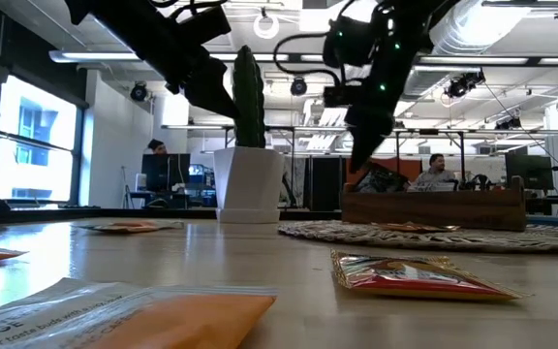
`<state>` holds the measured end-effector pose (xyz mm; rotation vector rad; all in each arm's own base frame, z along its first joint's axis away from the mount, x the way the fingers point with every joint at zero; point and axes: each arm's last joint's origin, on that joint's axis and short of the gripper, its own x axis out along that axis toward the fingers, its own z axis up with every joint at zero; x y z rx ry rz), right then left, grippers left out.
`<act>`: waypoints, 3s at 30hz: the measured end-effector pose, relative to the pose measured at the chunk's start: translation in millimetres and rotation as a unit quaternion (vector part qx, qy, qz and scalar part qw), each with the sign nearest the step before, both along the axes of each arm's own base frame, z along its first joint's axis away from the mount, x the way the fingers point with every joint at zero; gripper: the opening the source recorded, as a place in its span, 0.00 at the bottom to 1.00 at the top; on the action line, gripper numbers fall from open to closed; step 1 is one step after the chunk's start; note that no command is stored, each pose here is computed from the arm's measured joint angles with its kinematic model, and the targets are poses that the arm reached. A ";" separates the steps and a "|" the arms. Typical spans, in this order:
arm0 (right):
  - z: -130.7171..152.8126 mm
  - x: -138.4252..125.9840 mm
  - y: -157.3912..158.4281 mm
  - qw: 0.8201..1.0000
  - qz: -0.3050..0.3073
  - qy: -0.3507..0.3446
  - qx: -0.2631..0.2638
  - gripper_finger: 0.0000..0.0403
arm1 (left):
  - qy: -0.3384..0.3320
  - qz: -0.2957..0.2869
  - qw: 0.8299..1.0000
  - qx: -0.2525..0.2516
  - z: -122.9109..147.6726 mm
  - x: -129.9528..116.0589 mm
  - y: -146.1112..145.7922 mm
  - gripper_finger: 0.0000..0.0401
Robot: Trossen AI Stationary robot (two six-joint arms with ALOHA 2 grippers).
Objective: Pick & Place Tea
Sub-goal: Put the purple tea bag into the left section of the wooden organizer, then put the orange tea bag into the right section of the wooden organizer
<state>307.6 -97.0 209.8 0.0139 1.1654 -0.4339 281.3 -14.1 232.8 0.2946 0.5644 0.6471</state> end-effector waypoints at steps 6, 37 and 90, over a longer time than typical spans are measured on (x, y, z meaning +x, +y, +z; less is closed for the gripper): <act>1.6 -0.2 -10.2 1.000 -0.016 -0.017 -0.003 0.01 | 0.002 0.001 1.000 0.001 -0.2 -0.1 0.1 0.46; 19.1 20.7 66.9 0.996 0.054 -0.040 0.059 0.00 | 0.000 0.005 1.000 0.004 0.2 -0.2 0.3 0.46; -66.8 -31.0 101.4 0.987 -0.111 0.029 0.108 0.03 | 0.003 -0.073 0.996 -0.050 -1.4 2.6 -4.3 0.46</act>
